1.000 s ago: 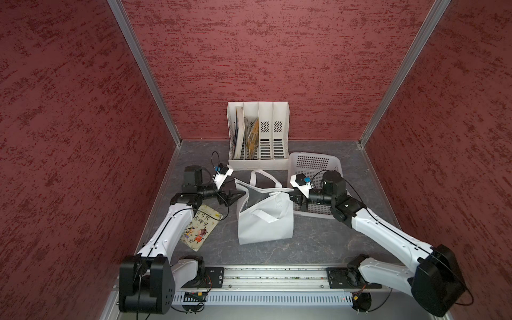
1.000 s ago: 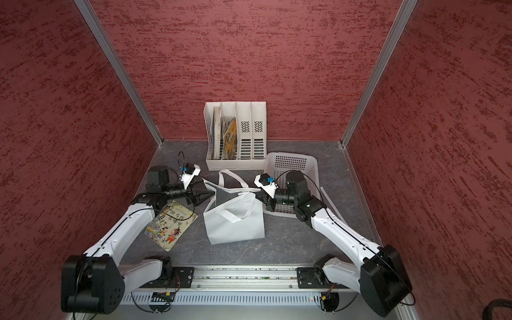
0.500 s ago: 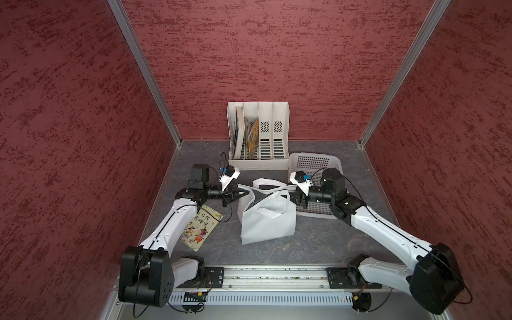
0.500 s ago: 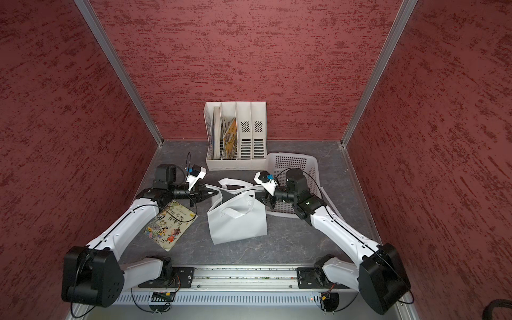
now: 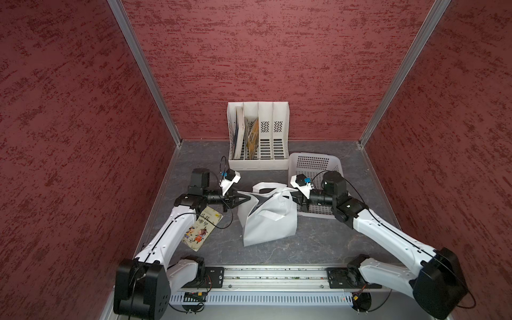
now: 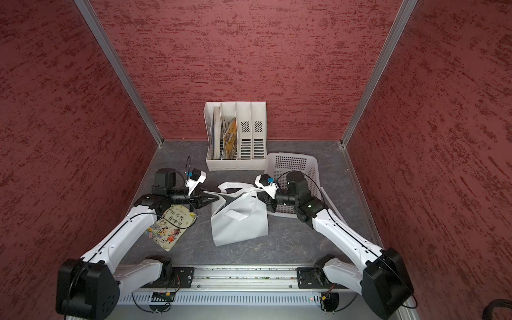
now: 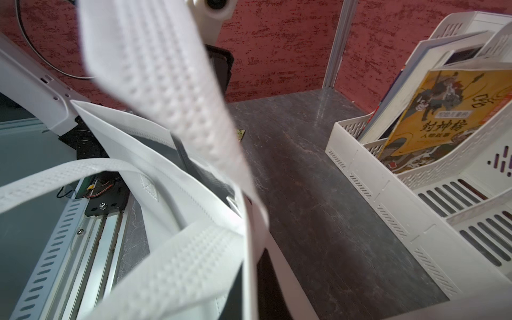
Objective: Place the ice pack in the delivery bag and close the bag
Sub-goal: Close the delivery bag at the center of the board.
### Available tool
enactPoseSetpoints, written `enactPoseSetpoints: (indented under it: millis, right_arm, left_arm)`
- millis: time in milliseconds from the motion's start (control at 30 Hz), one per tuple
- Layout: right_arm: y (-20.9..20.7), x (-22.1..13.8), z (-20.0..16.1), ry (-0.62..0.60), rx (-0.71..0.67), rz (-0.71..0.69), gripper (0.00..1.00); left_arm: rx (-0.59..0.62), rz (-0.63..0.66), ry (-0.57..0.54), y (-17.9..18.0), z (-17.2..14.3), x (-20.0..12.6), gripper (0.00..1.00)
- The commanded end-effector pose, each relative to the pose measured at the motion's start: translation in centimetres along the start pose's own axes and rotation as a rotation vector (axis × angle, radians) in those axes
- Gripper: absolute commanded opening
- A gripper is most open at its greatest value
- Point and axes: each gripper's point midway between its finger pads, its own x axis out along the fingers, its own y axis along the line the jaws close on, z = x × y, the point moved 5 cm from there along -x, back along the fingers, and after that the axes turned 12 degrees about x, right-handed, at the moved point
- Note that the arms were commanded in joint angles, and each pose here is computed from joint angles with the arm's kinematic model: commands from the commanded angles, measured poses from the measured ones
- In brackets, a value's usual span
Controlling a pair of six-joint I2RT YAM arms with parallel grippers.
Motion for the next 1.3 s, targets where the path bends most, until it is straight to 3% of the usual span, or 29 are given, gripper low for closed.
enactPoseSetpoints:
  millis: [0,233,267,700,800,933,1100,1167,1267]
  right_arm:
    - [-1.2,-0.6,-0.7,-0.009,0.035,-0.133,0.0]
    - [-2.0,-0.6,-0.6,-0.025,0.08,-0.194,0.0]
    - [-2.1,-0.6,-0.6,-0.022,0.085,-0.201,0.0]
    - [-2.9,0.3,-0.5,-0.004,0.088,-0.203,0.0]
    - [-3.0,0.5,-0.5,-0.003,0.091,-0.201,0.0]
    - [-2.7,0.5,-0.4,-0.017,0.087,-0.177,0.0]
    - [-1.8,-0.1,-0.2,-0.047,0.051,-0.143,0.0]
    - [-1.4,-0.3,-0.1,-0.045,0.036,-0.133,0.06]
    - [-0.9,-0.5,-0.1,-0.033,0.02,-0.108,0.16]
  left_arm:
    - [-0.015,-0.001,-0.01,-0.9,0.0,-0.3,0.49]
    - [-0.052,-0.095,-0.031,-2.8,0.3,-0.2,0.98]
    - [-0.049,-0.098,-0.033,-3.0,0.3,-0.3,1.0]
    - [-0.041,-0.16,-0.042,-4.6,0.4,0.3,1.0]
    - [0.024,-0.095,0.017,-4.9,-0.1,1.2,1.0]
    - [0.138,0.187,0.108,-2.6,-1.1,2.2,1.0]
    - [0.141,0.238,0.127,-1.0,-0.5,2.7,0.84]
    - [0.144,0.248,0.119,-0.4,-0.4,2.7,0.81]
    - [0.133,0.225,0.109,0.0,-0.5,2.7,0.68]
